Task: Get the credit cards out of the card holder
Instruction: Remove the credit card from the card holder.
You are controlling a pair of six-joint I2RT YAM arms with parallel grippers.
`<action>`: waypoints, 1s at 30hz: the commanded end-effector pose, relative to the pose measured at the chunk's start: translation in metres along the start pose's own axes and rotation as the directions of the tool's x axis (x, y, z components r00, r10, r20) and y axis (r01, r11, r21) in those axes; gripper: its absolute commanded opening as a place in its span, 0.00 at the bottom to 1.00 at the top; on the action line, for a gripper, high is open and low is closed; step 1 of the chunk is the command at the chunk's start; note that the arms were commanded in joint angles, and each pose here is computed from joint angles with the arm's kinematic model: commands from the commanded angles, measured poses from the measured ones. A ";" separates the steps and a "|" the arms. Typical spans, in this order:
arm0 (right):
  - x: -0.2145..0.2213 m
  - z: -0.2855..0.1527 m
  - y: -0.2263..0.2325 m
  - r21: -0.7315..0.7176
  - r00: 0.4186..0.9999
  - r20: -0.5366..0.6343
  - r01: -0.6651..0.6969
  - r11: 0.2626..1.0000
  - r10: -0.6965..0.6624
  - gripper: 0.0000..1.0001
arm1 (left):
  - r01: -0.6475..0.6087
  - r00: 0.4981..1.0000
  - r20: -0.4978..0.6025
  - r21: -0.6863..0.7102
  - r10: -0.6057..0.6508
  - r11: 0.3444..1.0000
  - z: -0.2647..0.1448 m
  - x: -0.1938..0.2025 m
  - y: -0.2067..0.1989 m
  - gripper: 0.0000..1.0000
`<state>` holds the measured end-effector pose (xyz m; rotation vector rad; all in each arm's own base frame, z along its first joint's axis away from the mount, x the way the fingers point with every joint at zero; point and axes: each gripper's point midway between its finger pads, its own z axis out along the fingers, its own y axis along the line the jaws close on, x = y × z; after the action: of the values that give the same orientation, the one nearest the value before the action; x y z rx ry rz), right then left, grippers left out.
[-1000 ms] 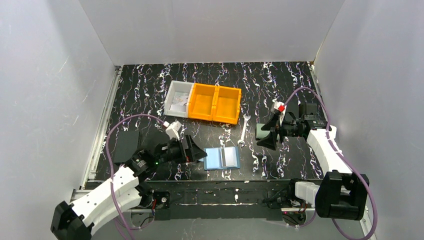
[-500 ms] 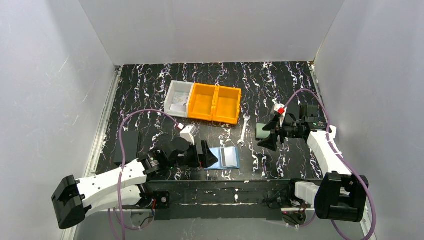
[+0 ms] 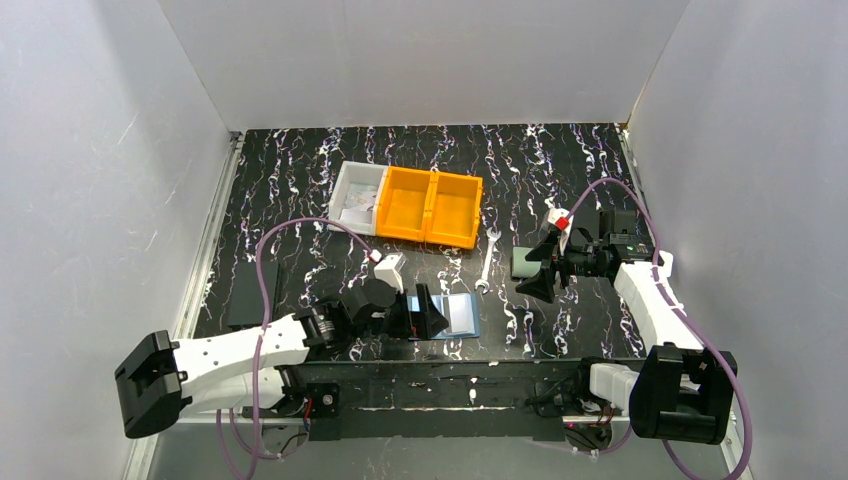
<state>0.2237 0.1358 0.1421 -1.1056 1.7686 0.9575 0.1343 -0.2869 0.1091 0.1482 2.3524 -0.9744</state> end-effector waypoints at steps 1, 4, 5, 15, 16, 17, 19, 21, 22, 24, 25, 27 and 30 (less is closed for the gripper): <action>-0.007 -0.003 -0.002 0.006 1.000 0.004 0.026 1.000 -0.026 0.98 | 0.020 0.999 0.042 0.036 -0.022 0.999 0.001 -0.016 -0.022 0.98; -0.005 -0.003 -0.004 0.010 1.000 -0.008 0.016 1.000 -0.016 0.98 | 0.028 0.999 0.034 0.038 -0.029 0.999 0.004 -0.014 -0.025 0.98; -0.004 -0.003 -0.005 0.012 1.000 -0.013 0.013 1.000 -0.013 0.98 | 0.029 0.999 0.032 0.039 -0.030 0.999 0.005 -0.014 -0.026 0.98; -0.003 -0.002 -0.015 0.044 0.996 -0.037 -0.083 0.996 0.084 0.96 | 0.087 0.995 0.039 0.006 -0.087 0.996 0.014 -0.013 -0.023 0.98; -0.004 -0.001 -0.016 0.048 0.995 -0.037 -0.090 0.995 0.092 0.96 | 0.086 0.996 0.035 0.002 -0.086 0.996 0.016 -0.013 -0.023 0.98; -0.004 0.000 -0.016 0.048 0.995 -0.038 -0.095 0.994 0.097 0.95 | 0.085 0.996 0.031 -0.003 -0.085 0.996 0.017 -0.012 -0.022 0.98; -0.004 0.002 -0.017 0.055 0.993 -0.041 -0.111 0.992 0.113 0.95 | 0.091 0.996 0.026 -0.010 -0.090 0.996 0.021 -0.010 -0.021 0.98; -0.004 0.002 -0.019 0.067 0.991 -0.042 -0.126 0.990 0.129 0.95 | 0.092 0.995 0.026 -0.013 -0.091 0.996 0.023 -0.010 -0.021 0.98; -0.004 0.002 -0.020 0.071 0.989 -0.044 -0.135 0.988 0.138 0.95 | 0.093 0.995 0.034 -0.012 -0.092 0.996 0.024 -0.011 -0.021 0.98; -0.003 0.003 -0.022 0.078 0.987 -0.049 -0.150 0.986 0.155 0.95 | 0.092 0.995 0.050 0.009 -0.092 0.996 0.026 -0.014 -0.023 0.98; -0.002 0.003 -0.022 0.081 0.985 -0.054 -0.159 0.984 0.164 0.95 | 0.097 0.993 0.058 0.021 -0.098 0.995 0.027 -0.016 -0.025 0.98; 0.000 0.007 -0.023 0.080 0.981 -0.074 -0.175 0.981 0.181 0.95 | 0.117 0.991 0.061 0.040 -0.119 0.992 0.029 -0.018 -0.027 0.98; 0.006 0.016 -0.020 0.076 0.975 -0.129 -0.173 0.982 0.182 0.94 | 0.104 0.993 0.047 0.079 -0.108 0.991 0.031 -0.018 -0.035 0.98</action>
<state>0.2341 0.1336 0.1213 -0.9668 2.0150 0.9820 0.1446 -0.3190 0.1059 0.0310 2.3652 -1.0338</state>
